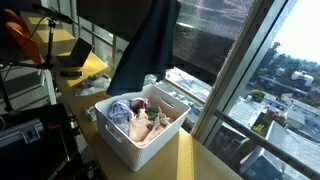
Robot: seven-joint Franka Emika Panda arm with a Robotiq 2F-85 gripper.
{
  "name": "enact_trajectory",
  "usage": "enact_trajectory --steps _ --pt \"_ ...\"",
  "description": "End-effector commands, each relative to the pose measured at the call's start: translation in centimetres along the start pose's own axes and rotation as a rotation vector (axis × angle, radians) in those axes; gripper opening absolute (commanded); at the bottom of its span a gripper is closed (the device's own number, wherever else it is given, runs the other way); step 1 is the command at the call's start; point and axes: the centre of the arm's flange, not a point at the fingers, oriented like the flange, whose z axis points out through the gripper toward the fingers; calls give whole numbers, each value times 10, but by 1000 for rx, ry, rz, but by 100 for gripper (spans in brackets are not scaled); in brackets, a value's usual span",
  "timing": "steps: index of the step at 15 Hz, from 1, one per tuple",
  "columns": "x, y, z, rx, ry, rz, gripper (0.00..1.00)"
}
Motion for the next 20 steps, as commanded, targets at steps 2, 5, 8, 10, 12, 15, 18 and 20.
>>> enact_trajectory --steps 2,5,8,10,12,15,18,20 --pt "-40 5 44 53 -11 23 0" --pt "-52 -25 101 147 -21 35 0" --pt "-47 -74 145 241 -22 31 0" --pt "-41 -108 173 298 -29 17 0" --pt "-34 -141 183 344 -40 -1 1" --pt "-32 -165 194 391 -50 -14 27" --pt "-24 -170 187 394 -45 -29 47" --pt "-13 -174 182 389 -34 -46 61"
